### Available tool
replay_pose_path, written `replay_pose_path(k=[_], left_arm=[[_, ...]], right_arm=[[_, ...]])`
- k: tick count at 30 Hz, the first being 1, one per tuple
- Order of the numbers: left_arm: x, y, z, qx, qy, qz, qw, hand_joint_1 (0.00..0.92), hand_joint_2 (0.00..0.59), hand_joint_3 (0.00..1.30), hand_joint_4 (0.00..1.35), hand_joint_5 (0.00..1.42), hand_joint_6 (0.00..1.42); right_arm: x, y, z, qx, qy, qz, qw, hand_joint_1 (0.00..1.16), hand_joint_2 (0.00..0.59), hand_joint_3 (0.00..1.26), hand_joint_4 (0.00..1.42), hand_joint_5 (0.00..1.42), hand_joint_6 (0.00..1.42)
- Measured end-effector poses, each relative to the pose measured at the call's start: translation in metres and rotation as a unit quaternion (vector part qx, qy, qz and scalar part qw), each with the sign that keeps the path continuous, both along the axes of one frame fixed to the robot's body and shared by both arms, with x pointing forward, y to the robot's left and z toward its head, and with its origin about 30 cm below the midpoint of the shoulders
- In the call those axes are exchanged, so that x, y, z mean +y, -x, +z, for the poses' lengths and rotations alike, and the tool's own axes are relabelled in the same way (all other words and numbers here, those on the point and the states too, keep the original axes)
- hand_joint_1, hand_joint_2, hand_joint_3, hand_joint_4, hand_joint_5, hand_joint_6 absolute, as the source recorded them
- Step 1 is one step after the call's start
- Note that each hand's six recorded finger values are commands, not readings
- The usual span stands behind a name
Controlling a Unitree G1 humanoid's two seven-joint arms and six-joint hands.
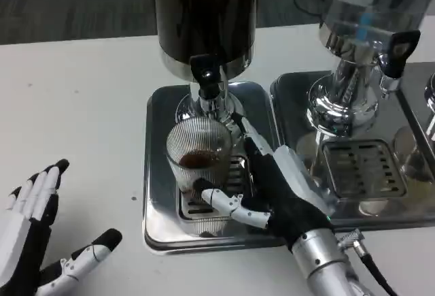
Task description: Grasp the cup under the faucet to collect the drink, then remove the cup.
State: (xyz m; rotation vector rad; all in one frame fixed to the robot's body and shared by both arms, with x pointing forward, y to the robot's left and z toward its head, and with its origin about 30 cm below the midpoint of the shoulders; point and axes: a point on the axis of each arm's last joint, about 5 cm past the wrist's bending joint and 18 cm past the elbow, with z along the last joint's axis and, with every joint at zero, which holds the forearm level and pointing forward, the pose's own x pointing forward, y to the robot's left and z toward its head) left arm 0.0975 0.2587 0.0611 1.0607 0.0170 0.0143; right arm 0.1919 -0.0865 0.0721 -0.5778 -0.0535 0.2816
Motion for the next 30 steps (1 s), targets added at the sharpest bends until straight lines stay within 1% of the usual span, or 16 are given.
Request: replay_pose_path(k=[2, 6, 7, 9, 12, 15, 20, 24, 28, 30], left_arm=[[0.000, 0.000, 0.000, 0.001, 0.000, 0.000, 1.0000, 0.000, 0.117, 0.00, 0.00, 0.00, 0.00], [0.002, 0.000, 0.001, 0.000, 0.000, 0.002, 1.0000, 0.000, 0.120, 0.00, 0.00, 0.00, 0.00], [0.002, 0.000, 0.002, -0.001, -0.001, 0.003, 1.0000, 0.000, 0.120, 0.00, 0.00, 0.00, 0.00], [0.002, 0.000, 0.003, -0.002, 0.000, 0.004, 1.0000, 0.000, 0.120, 0.00, 0.00, 0.00, 0.00], [0.002, 0.001, 0.003, -0.001, 0.001, 0.002, 1.0000, 0.000, 0.120, 0.00, 0.00, 0.00, 0.00], [0.002, 0.002, 0.003, 0.002, 0.001, 0.002, 1.0000, 0.000, 0.119, 0.00, 0.00, 0.00, 0.00], [0.002, 0.002, 0.003, 0.003, 0.005, 0.004, 1.0000, 0.000, 0.119, 0.00, 0.00, 0.00, 0.00], [0.002, 0.002, 0.003, 0.002, 0.009, 0.006, 0.9999, 0.000, 0.119, 0.00, 0.00, 0.00, 0.00], [0.002, 0.001, 0.004, -0.002, 0.014, 0.007, 0.9999, 0.000, 0.119, 0.00, 0.00, 0.00, 0.00], [0.002, 0.000, 0.004, -0.003, 0.016, 0.008, 0.9998, 0.000, 0.119, 0.00, 0.00, 0.00, 0.00]], right_arm=[[0.0005, 0.000, -0.0007, -0.004, -0.003, -0.005, 1.0000, 0.57, 0.197, 0.00, 0.00, 0.00, 0.09], [0.0043, 0.000, -0.0034, -0.006, -0.013, 0.000, 0.9999, 0.58, 0.197, 0.00, 0.00, 0.00, 0.11], [0.0061, 0.000, -0.0042, -0.007, -0.017, 0.001, 0.9998, 0.58, 0.205, 0.00, 0.00, 0.00, 0.13], [0.0075, -0.002, -0.0057, -0.003, -0.019, 0.003, 0.9998, 0.59, 0.203, 0.00, 0.00, 0.00, 0.14], [0.0068, -0.007, -0.0055, -0.006, -0.021, 0.003, 0.9997, 0.60, 0.202, 0.00, 0.00, 0.00, 0.15], [0.0067, -0.007, -0.0055, -0.007, -0.022, 0.002, 0.9997, 0.60, 0.202, 0.00, 0.00, 0.00, 0.15], [0.0111, -0.010, -0.0070, -0.004, -0.031, 0.006, 0.9995, 0.60, 0.202, 0.00, 0.00, 0.00, 0.16], [0.0133, -0.014, -0.0068, -0.003, -0.036, 0.006, 0.9993, 0.60, 0.202, 0.00, 0.00, 0.00, 0.17], [0.0154, -0.016, -0.0071, -0.006, -0.038, 0.008, 0.9992, 0.60, 0.201, 0.00, 0.00, 0.00, 0.17], [0.0165, -0.016, -0.0076, -0.006, -0.038, 0.012, 0.9992, 0.61, 0.198, 0.00, 0.00, 0.00, 0.17]])
